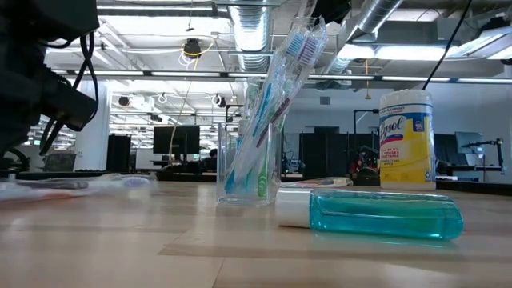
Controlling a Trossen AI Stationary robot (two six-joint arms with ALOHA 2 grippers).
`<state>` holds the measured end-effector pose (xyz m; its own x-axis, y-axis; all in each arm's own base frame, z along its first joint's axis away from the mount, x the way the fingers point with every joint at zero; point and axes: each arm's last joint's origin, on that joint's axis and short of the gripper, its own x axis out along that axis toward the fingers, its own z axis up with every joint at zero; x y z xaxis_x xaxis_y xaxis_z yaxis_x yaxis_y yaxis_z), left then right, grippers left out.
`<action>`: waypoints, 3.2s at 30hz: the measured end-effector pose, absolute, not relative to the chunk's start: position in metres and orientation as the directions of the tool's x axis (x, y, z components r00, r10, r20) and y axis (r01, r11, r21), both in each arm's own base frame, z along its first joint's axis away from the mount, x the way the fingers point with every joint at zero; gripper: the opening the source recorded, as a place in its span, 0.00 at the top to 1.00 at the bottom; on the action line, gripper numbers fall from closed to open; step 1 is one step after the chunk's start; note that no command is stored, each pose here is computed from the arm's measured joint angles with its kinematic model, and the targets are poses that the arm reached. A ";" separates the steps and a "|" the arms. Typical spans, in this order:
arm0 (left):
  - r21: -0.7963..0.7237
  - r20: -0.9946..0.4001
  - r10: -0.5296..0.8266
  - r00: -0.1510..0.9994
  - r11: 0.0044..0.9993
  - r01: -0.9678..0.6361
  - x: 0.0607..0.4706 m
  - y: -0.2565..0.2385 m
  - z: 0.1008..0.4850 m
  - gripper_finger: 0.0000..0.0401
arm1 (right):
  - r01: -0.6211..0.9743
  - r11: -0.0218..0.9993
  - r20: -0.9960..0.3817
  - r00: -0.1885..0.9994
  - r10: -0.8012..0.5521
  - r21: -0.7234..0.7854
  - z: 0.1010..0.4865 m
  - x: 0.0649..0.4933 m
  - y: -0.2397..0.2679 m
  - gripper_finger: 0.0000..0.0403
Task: Pick & Place toothbrushing station
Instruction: Put the violet toothbrush into the transparent organizer
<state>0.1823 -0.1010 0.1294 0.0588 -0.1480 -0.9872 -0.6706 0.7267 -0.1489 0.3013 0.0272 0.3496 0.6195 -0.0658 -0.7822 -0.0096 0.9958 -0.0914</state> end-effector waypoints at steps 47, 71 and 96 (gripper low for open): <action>-0.401 -0.715 -0.007 0.699 0.823 -0.402 0.200 -0.100 0.192 0.94 | -0.025 0.975 -0.245 0.969 -0.031 -0.222 0.401 0.337 0.031 0.78; -0.223 -0.206 -0.004 0.979 0.974 -0.043 0.227 -0.110 0.243 0.94 | 0.028 1.000 -0.227 0.974 -0.027 0.000 0.403 0.337 0.032 0.78; -0.137 -0.022 0.221 0.975 0.966 -0.222 0.249 -0.055 0.263 0.94 | 0.027 1.000 -0.226 0.974 -0.027 -0.003 0.403 0.337 0.032 0.78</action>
